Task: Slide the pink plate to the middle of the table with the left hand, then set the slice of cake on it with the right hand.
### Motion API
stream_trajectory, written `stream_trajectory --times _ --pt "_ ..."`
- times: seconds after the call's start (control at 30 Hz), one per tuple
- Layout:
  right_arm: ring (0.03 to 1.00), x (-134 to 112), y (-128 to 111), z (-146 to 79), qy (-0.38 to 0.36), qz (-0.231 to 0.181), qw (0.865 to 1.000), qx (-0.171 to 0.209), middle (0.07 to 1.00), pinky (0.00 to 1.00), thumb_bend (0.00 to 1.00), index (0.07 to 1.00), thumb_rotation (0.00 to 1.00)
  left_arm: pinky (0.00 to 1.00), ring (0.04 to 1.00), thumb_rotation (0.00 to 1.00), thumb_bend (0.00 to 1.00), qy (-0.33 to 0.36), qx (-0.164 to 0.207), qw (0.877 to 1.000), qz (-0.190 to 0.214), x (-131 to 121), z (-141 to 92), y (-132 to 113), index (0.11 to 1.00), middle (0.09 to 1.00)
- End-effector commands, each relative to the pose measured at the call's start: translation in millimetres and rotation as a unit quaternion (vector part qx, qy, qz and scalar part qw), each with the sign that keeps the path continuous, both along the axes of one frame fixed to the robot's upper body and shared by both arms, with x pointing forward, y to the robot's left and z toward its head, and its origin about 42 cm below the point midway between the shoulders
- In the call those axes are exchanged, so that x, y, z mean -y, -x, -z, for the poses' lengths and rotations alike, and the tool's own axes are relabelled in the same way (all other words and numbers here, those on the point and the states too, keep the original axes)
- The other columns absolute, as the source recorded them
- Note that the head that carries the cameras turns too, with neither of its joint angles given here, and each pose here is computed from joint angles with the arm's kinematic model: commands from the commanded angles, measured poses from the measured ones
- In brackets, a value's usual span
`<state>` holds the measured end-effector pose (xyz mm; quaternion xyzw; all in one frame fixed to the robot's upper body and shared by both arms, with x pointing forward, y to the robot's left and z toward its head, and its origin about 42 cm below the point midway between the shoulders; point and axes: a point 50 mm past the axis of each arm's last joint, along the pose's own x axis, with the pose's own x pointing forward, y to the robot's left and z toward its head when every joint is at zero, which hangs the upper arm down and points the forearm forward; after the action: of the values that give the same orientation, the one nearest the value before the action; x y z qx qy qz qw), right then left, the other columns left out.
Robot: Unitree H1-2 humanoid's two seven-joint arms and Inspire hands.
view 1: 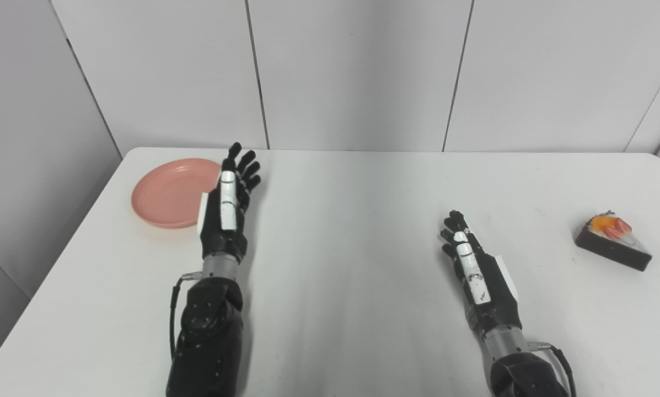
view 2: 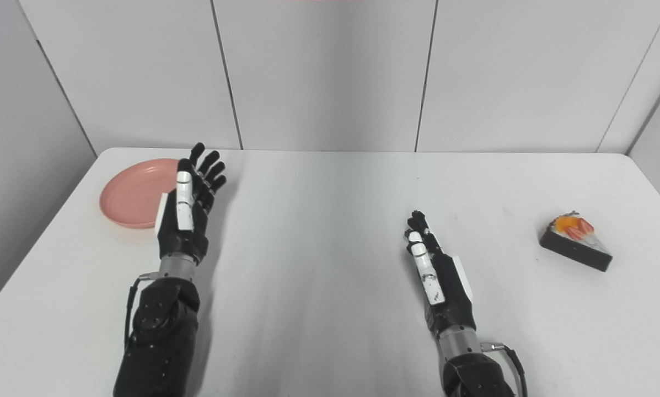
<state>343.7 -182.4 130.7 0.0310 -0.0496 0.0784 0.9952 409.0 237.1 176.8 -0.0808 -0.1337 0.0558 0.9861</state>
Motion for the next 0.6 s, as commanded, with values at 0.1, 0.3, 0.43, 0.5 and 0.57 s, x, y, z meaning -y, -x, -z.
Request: stream_trajectory --times 0.1,0.3,0.43,0.5,0.57 --pt "0.944 5 -2 -6 -0.005 0.003 1.0 0.03 0.953 0.97 0.61 0.953 0.9 0.83 0.846 1.0 0.71 -0.002 0.05 0.998 -0.025 -16 -35 -21 0.838 0.833" --pt "0.943 9 -2 -4 -0.009 0.004 0.999 0.033 0.956 0.97 0.6 0.955 0.89 0.83 0.796 1.0 0.71 0.001 0.056 0.996 -0.068 -46 -44 -36 0.791 0.788" --pt "0.949 15 -2 -1 -0.007 0.002 1.0 0.03 0.96 0.98 0.61 0.959 0.9 0.81 0.753 1.0 0.71 -0.02 0.055 0.993 -0.105 -62 -48 -44 0.756 0.749" --pt "0.948 17 -2 -1 -0.002 0.001 1.0 0.03 0.959 0.97 0.61 0.959 0.9 0.7 0.717 1.0 0.7 -0.026 0.062 0.991 -0.12 -69 -49 -47 0.73 0.724" --pt "0.949 21 -2 0 -0.003 0.001 0.999 0.033 0.958 0.97 0.61 0.958 0.9 0.68 0.708 1.0 0.7 -0.023 0.066 0.989 -0.13 -75 -49 -50 0.724 0.718"
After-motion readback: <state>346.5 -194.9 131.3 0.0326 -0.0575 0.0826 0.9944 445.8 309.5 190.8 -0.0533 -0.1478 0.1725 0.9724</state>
